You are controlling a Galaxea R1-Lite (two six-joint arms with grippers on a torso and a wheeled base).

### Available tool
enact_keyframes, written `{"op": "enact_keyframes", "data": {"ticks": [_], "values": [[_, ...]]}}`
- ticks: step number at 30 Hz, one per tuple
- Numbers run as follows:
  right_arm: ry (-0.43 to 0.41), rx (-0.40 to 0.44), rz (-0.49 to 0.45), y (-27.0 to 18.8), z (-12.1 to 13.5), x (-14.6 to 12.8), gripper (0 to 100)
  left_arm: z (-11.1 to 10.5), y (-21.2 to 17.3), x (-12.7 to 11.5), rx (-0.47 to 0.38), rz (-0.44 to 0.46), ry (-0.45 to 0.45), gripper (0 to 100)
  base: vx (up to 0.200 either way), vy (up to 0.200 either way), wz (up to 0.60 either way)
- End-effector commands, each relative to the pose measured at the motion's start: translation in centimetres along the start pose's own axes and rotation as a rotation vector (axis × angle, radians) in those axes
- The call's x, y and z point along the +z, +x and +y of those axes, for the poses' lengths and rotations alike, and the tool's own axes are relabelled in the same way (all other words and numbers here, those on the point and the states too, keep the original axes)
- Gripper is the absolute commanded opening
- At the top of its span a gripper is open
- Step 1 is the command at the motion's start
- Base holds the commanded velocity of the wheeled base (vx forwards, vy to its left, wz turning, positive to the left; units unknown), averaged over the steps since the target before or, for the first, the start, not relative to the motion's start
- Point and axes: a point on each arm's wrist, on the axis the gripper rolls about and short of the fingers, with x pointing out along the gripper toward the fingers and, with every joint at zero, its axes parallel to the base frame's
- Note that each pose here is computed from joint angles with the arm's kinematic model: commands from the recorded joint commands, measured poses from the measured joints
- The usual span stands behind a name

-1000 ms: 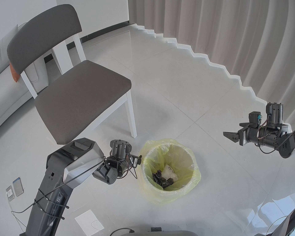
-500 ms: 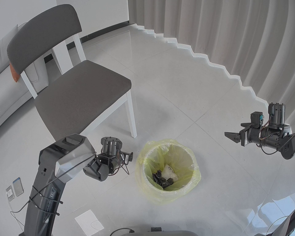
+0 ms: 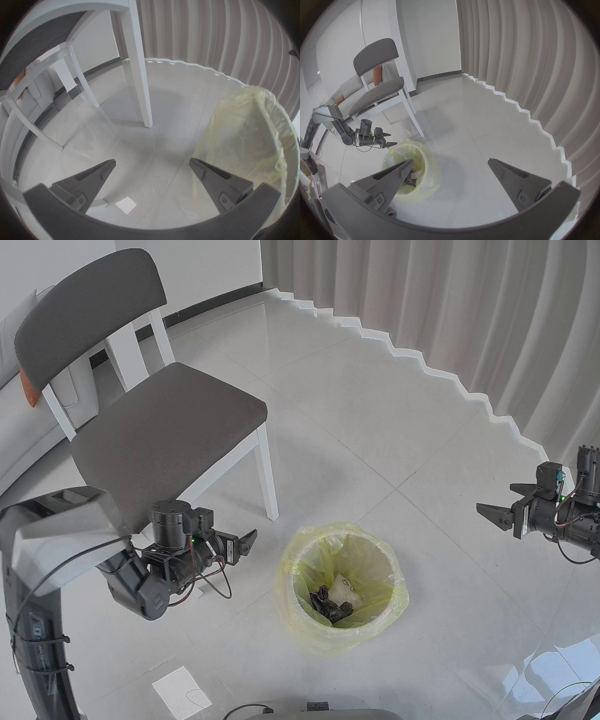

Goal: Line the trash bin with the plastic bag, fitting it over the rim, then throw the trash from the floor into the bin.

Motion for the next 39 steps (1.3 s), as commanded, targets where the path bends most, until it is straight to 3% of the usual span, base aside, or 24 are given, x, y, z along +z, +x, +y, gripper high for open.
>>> {"op": "enact_keyframes", "data": {"ticks": [1,8,22,26,31,39], "values": [[-0.016,-0.055,-0.091,-7.3,1.3,0.7,100,-1.0,-10.7,5.4,-0.096,-0.197,0.01,100,0.0,0.0,0.0],[-0.011,-0.078,-0.13,-13.6,3.5,-2.1,100,-0.9,-18.8,6.9,-0.109,-0.315,0.01,100,0.0,0.0,0.0],[0.003,-0.066,-0.295,-24.3,8.7,-9.5,100,-0.2,-32.4,5.7,-0.009,-0.468,-0.019,100,0.0,0.0,0.0],[0.025,-0.014,-0.34,-25.8,9.4,-12.1,100,0.2,-34.7,4.8,0.06,-0.502,-0.023,100,0.0,0.0,0.0],[0.07,-0.055,-0.34,-25.8,10.0,-14.0,100,0.0,-37.4,2.5,0.131,-0.501,-0.016,100,0.0,0.0,0.0],[0.119,-0.05,-0.265,-23.6,9.8,-16.4,100,-0.8,-40.6,-0.5,0.239,-0.577,-0.056,100,0.0,0.0,0.0]]}}
